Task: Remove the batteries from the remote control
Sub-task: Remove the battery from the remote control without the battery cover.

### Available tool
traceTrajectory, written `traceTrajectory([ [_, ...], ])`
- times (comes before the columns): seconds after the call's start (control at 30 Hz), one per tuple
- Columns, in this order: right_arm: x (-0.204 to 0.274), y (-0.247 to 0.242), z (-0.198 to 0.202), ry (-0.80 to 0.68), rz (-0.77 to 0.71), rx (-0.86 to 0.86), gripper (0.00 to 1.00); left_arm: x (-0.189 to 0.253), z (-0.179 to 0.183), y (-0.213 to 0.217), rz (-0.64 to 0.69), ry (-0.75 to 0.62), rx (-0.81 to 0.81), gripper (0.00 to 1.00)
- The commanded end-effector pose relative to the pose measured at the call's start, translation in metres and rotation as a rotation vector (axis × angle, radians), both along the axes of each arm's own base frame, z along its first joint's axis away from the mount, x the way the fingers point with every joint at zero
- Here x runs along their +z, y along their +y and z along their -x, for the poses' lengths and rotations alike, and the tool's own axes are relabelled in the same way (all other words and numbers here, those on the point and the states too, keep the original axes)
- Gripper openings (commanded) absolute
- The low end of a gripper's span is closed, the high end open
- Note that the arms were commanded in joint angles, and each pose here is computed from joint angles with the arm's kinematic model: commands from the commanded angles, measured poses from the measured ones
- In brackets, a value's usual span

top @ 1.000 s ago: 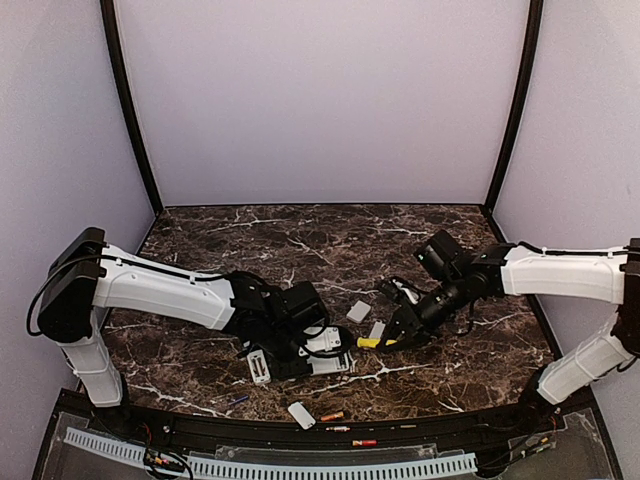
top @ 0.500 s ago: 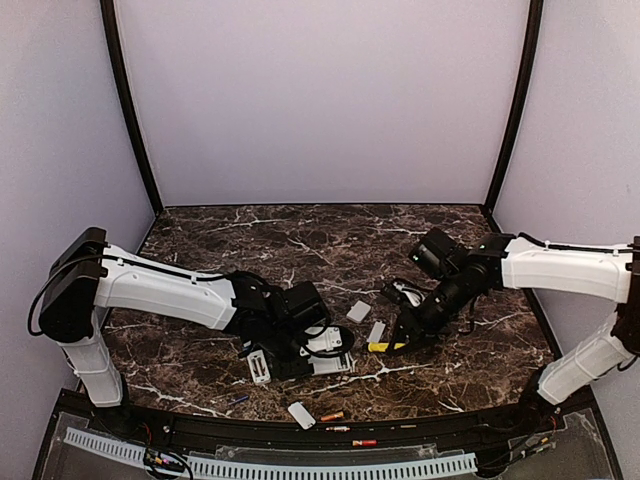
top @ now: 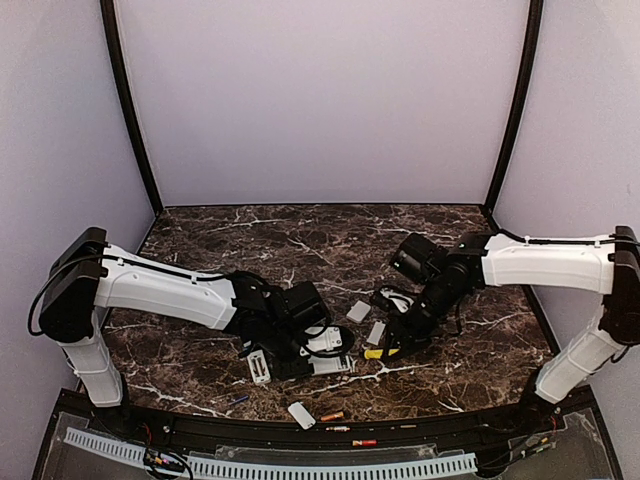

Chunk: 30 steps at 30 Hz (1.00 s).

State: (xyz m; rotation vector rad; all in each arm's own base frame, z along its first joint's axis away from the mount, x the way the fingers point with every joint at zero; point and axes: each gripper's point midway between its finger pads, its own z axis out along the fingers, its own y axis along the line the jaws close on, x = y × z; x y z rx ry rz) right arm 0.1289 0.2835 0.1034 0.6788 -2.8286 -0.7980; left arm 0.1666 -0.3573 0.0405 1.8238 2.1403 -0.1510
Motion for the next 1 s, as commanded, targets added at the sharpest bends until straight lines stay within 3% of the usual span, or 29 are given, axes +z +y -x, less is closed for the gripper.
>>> traceTrajectory([
  [0.0,-0.006,-0.004,-0.002,-0.029,0.085,0.025,0.00,-0.002,0.002,0.001,-0.018,0.014,-0.002,0.16],
  [0.2,-0.013,-0.011,-0.003,-0.039,0.196,0.040,0.00,-0.002,0.002,0.001,-0.016,0.015,-0.002,0.16],
  [0.6,-0.005,0.042,0.009,0.079,-0.096,0.087,0.00,-0.005,0.003,0.001,-0.021,0.024,-0.002,0.16],
  [0.97,0.015,0.033,0.000,0.050,-0.181,0.010,0.00,-0.004,0.002,0.000,-0.021,0.019,0.001,0.16],
])
